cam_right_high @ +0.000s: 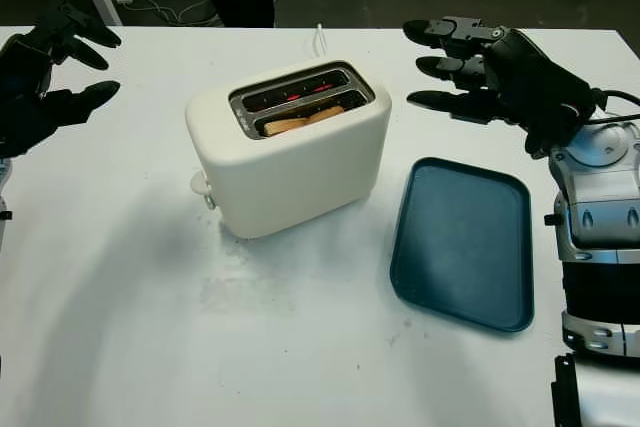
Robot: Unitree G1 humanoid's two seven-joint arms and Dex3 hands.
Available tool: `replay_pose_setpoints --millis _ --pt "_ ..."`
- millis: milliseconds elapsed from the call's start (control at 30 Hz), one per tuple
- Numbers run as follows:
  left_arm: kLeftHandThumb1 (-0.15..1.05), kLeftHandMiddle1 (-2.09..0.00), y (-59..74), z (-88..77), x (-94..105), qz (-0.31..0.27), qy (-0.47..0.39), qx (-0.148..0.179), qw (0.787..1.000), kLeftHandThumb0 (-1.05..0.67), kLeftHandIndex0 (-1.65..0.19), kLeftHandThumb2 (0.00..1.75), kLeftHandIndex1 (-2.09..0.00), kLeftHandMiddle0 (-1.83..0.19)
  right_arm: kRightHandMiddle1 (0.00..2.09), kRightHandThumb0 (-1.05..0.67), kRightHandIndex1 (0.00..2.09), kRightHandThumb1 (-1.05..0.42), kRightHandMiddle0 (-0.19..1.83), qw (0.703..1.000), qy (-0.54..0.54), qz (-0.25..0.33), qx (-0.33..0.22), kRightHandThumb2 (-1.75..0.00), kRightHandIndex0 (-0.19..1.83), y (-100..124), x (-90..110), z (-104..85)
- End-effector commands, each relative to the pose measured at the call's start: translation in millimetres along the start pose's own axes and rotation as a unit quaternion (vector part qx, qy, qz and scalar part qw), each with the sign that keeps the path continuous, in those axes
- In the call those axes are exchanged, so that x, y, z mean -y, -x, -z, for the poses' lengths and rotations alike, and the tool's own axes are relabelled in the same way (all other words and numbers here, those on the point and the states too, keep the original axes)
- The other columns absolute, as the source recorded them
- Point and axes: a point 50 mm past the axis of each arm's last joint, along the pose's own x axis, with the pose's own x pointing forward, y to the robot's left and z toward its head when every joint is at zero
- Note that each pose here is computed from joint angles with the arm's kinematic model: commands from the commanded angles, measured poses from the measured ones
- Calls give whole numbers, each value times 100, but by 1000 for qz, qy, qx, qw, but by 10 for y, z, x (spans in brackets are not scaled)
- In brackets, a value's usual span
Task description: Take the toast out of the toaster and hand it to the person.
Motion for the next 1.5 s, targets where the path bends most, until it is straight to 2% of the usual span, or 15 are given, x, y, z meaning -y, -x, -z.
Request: replay_pose_setpoints --millis 0,200,1467 --pt "92 -169 8 5 -23 -3 1 -4 1000 -105 0 43 -151 0 0 -44 0 -92 41 1000 12 2 7 -1 44 5 19 -61" --pt "92 -168 4 -9 -25 -3 -1 5 1000 -105 0 43 -150 0 0 -44 1 -91 42 1000 10 4 4 -1 45 6 23 -48" --pt "92 -163 -19 -22 -18 1 3 5 1000 -105 0 42 -146 0 0 -47 0 -92 41 1000 3 -2 2 0 43 -14 29 -72"
